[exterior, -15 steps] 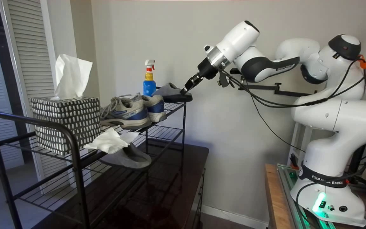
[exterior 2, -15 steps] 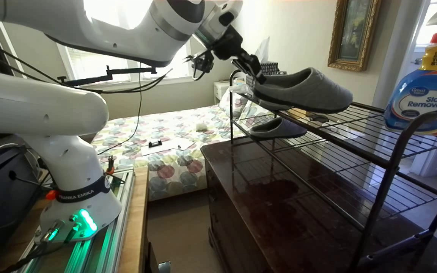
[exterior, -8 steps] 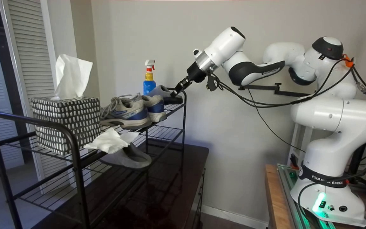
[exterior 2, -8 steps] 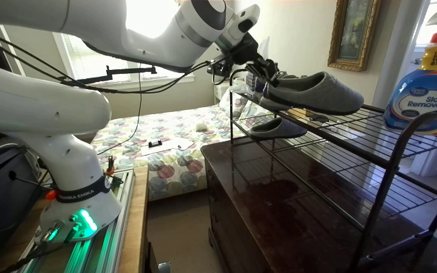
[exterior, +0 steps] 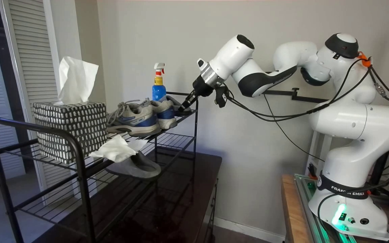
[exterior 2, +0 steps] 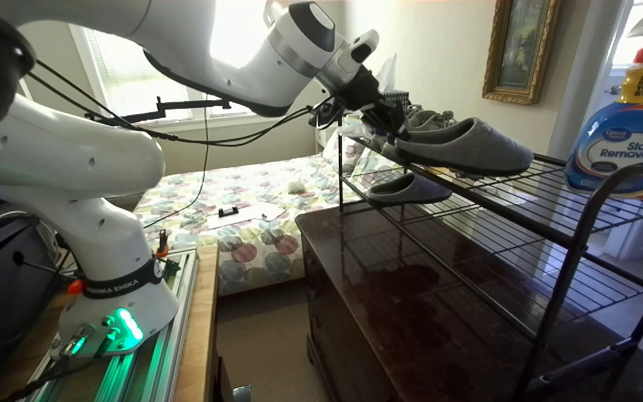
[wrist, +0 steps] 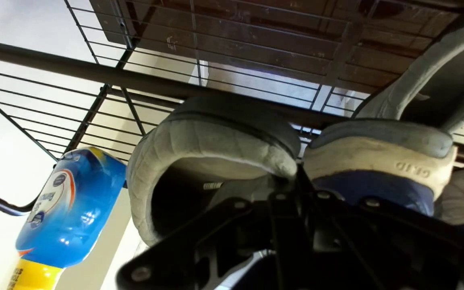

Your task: Move the right slop to the top shelf

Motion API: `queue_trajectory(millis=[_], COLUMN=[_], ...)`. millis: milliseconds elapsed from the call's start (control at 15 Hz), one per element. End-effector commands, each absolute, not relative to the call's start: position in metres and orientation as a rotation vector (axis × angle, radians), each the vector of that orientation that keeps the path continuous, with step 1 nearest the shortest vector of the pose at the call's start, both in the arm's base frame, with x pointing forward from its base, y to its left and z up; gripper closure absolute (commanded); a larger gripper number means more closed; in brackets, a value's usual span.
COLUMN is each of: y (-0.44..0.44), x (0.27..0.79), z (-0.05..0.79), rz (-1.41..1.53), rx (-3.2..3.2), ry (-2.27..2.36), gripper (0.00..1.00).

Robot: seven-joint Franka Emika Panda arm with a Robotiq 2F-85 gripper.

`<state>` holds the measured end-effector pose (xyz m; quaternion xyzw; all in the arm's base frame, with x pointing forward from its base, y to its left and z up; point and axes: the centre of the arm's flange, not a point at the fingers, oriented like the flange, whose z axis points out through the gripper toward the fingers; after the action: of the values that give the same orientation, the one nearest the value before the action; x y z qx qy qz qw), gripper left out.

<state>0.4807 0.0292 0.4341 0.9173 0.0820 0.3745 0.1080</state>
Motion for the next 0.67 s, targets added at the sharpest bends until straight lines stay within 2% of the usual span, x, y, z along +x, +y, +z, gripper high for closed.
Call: queue_trajectory(millis=[0,600], y=[0.039,0.045], x=[0.502,0.523], z=[0.414,0.408], rz=[1.048,1.088], rx=[2.594,2.492], ry=[0.267,0.326], gripper=[0.99,0.99])
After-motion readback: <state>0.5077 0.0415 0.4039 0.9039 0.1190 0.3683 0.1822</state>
